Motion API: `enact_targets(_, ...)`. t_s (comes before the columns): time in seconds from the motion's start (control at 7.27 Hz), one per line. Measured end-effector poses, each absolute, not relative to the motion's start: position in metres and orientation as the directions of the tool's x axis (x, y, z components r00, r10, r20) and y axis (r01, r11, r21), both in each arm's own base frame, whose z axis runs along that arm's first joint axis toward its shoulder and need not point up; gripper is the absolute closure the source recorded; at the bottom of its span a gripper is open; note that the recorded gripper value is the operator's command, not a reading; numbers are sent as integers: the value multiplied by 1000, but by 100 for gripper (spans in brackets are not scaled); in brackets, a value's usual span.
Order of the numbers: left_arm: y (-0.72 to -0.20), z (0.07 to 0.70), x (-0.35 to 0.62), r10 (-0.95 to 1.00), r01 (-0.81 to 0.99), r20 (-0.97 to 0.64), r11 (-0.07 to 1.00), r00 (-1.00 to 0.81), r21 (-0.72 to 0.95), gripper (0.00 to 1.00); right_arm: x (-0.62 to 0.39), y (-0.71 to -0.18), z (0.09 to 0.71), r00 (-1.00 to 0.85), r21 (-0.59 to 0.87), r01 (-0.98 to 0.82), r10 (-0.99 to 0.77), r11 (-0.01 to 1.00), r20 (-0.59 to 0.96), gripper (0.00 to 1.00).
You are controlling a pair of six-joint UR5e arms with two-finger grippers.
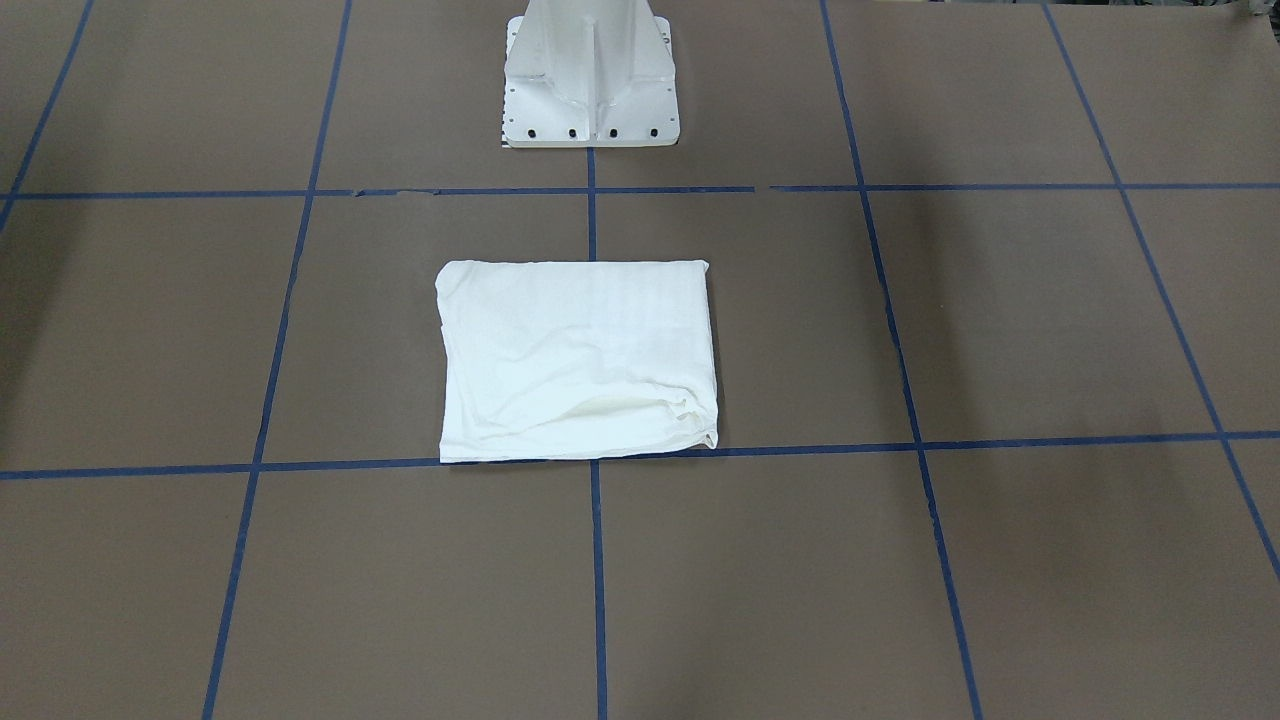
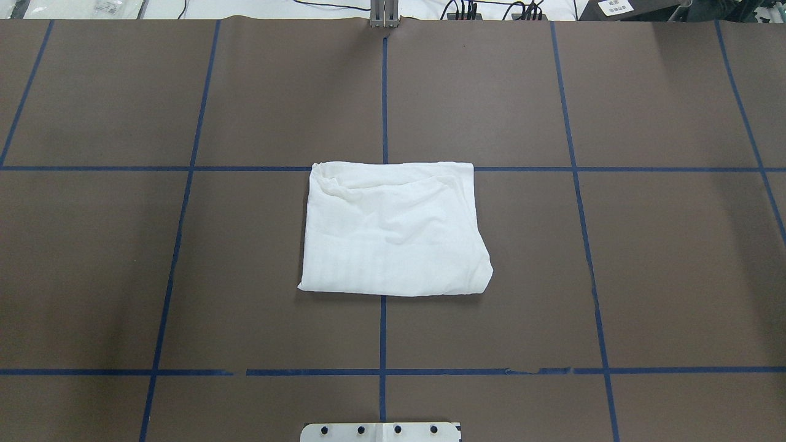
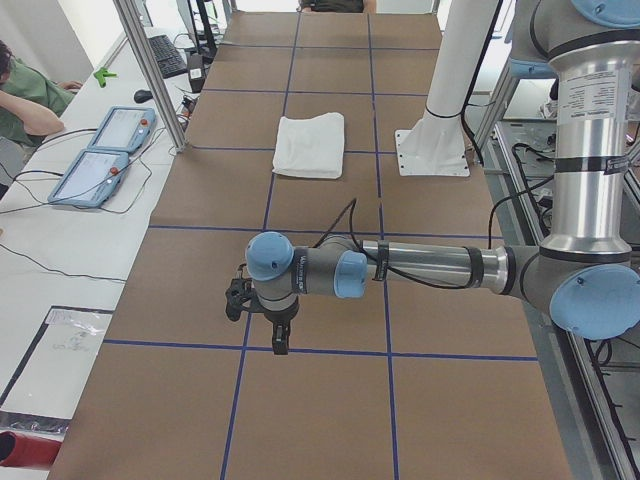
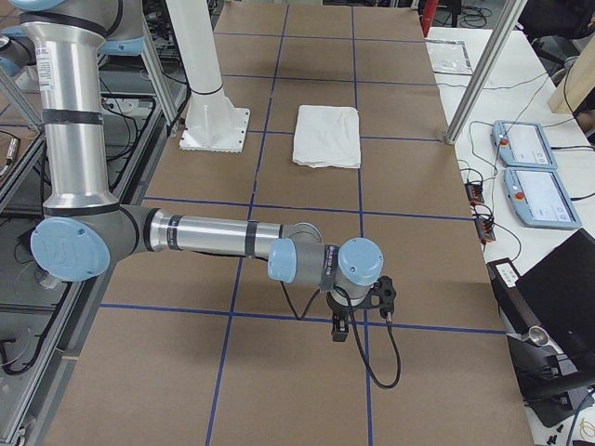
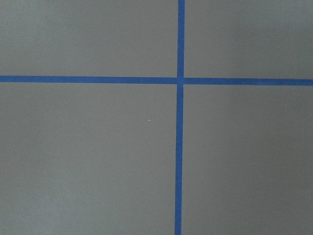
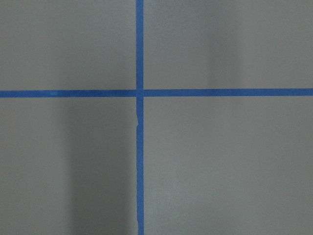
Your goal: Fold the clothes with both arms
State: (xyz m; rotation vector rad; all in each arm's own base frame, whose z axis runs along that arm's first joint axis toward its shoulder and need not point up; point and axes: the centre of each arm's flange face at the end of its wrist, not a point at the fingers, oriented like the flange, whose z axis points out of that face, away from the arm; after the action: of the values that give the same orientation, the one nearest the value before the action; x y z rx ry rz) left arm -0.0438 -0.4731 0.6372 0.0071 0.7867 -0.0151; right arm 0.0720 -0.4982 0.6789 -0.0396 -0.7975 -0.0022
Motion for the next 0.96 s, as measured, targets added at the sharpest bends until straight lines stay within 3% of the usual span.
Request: enact_targets(0.96,-473,640,-44,-15,17,-708,1000,706,-4,0,72,-498,678,699,-33,17,12,999,716,0)
